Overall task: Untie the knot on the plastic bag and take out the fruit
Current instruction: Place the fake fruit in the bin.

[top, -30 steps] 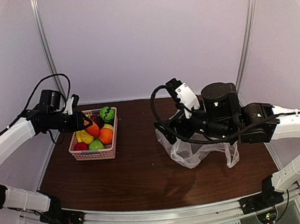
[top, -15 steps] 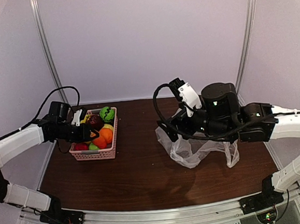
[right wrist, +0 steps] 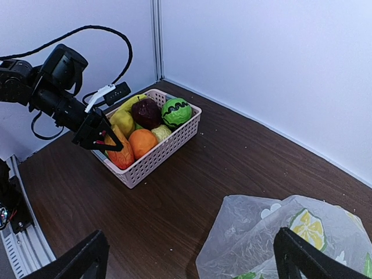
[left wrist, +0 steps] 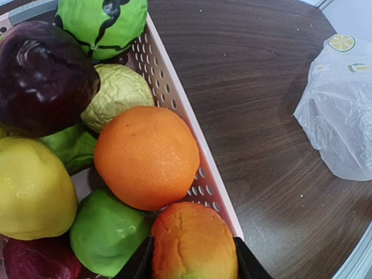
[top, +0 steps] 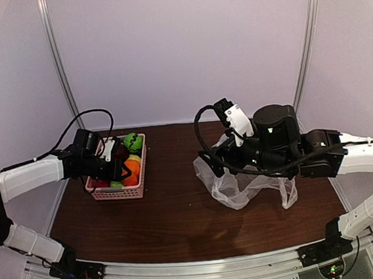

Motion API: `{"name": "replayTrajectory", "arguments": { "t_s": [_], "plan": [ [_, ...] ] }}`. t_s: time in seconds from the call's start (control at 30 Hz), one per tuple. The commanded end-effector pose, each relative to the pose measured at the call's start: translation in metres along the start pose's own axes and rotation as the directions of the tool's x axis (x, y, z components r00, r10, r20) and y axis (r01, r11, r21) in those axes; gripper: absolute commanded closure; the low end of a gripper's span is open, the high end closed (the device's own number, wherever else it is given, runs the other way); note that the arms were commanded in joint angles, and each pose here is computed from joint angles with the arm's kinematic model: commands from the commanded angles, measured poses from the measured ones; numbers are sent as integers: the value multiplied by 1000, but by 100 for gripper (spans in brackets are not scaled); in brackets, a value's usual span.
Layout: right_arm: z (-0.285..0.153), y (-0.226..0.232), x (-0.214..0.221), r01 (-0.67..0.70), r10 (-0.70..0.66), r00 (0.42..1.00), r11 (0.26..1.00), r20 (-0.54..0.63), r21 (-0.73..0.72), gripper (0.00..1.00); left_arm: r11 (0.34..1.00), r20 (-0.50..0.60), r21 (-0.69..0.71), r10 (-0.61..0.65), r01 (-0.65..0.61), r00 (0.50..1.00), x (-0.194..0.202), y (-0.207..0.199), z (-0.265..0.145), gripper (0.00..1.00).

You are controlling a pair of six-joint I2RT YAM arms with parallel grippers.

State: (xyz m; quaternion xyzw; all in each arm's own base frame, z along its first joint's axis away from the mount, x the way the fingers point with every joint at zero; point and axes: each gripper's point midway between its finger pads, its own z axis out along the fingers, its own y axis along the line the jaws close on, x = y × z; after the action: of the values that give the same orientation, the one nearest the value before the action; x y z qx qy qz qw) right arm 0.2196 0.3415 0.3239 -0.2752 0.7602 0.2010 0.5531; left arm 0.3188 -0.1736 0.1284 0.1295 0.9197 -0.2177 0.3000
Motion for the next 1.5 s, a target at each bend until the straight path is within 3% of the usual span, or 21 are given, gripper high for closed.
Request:
{"name": "replayTrajectory", "arguments": {
  "t_s": [0.0, 0.77, 0.93, 1.03, 1.1, 1.33, 1.47],
  "plan": [
    [-7, -6, -2, -31, 31, 999, 1000, 12, 1, 0, 996, -21, -62, 63, -64, 998, 1, 3, 10, 67],
    [-18, -16, 1, -64, 63, 998, 998, 27, 19, 0, 988, -145, -129, 68, -87, 987, 35, 11, 35, 64],
    [-23, -20, -2, -68, 67, 997, 997, 36, 29, 0, 990, -115, -118, 69, -83, 991, 24, 5, 26, 51],
    [-26, -23, -3, -68, 66, 997, 997, 39, 36, 0, 989, -77, -122, 69, -78, 995, 12, 1, 14, 31],
    [-27, -25, -3, -66, 65, 997, 997, 37, 44, 0, 990, -59, -122, 69, -75, 996, 5, -2, 7, 24],
    [-35, -32, -10, -77, 75, 996, 995, 39, 62, 0, 992, -9, -111, 58, -59, 998, -10, -13, -24, 10],
    [-38, -55, -16, -110, 109, 994, 981, 19, 160, 0, 991, 31, -124, 60, -56, 998, -21, -16, -44, 2]
  ]
}}
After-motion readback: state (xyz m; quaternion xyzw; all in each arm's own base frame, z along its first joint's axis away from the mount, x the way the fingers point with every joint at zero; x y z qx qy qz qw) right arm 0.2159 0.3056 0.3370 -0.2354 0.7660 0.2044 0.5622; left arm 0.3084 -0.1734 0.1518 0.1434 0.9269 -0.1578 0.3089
